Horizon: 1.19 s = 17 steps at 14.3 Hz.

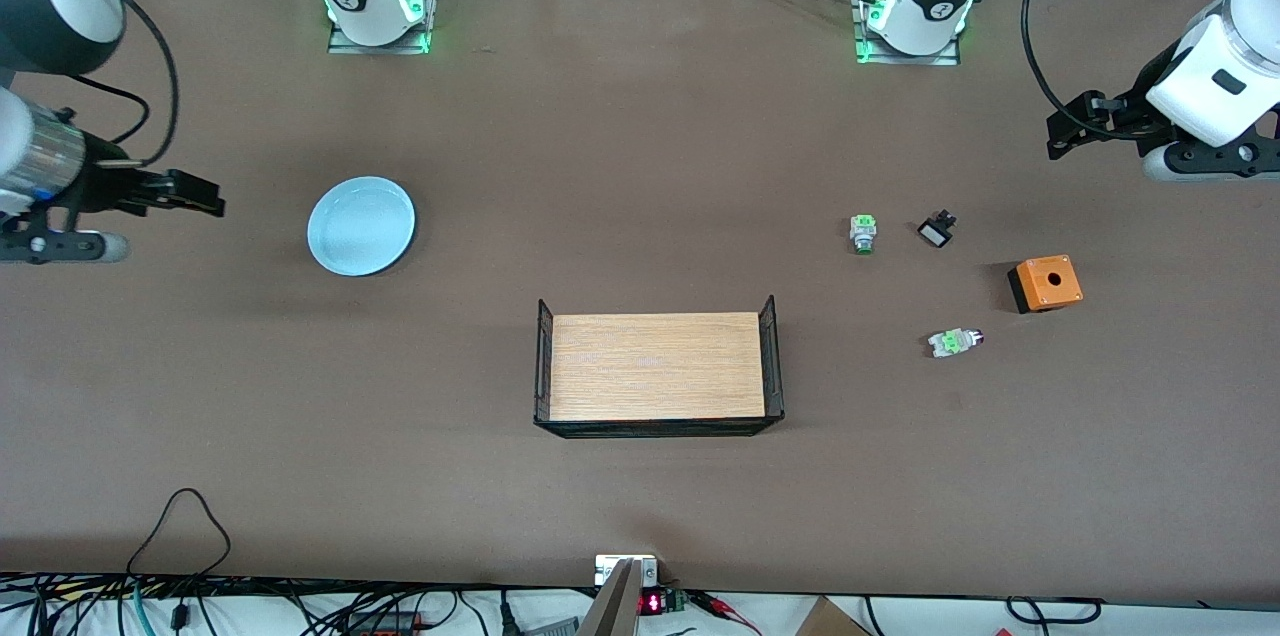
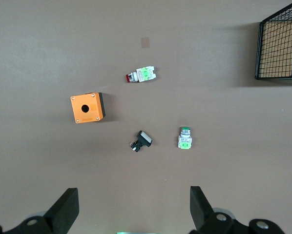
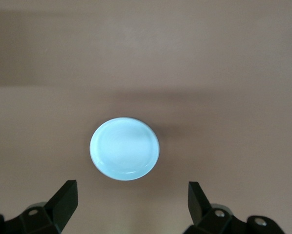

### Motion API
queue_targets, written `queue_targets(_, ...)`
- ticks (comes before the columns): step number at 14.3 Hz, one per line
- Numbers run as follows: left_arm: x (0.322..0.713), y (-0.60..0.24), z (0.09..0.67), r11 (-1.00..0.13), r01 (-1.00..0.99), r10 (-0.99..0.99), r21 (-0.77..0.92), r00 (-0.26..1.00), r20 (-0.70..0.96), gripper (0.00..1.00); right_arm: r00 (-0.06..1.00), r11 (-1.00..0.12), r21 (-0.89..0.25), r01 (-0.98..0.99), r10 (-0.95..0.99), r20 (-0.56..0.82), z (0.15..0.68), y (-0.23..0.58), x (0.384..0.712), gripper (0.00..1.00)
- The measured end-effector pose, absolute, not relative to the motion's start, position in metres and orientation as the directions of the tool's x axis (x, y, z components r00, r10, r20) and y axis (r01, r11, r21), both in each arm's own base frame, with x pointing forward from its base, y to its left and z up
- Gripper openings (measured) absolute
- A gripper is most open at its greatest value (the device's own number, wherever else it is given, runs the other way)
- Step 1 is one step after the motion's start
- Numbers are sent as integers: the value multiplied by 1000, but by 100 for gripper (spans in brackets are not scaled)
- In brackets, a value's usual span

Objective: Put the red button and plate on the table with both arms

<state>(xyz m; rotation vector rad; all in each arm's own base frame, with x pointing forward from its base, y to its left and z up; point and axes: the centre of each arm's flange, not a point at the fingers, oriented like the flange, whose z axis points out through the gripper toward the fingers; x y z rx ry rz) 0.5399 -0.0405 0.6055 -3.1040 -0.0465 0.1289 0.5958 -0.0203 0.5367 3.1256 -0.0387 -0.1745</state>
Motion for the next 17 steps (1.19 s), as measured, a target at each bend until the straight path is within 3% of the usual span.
queue_targets(6, 540, -41, 606, -999, 28, 31, -36, 996, -82, 100, 992, -998, 20, -61, -63, -106, 603, -44, 586, 100)
queue_targets(17, 540, -41, 606, -999, 28, 31, -36, 996, -82, 100, 996, -998, 12, -56, -56, -70, 606, -42, 562, 100)
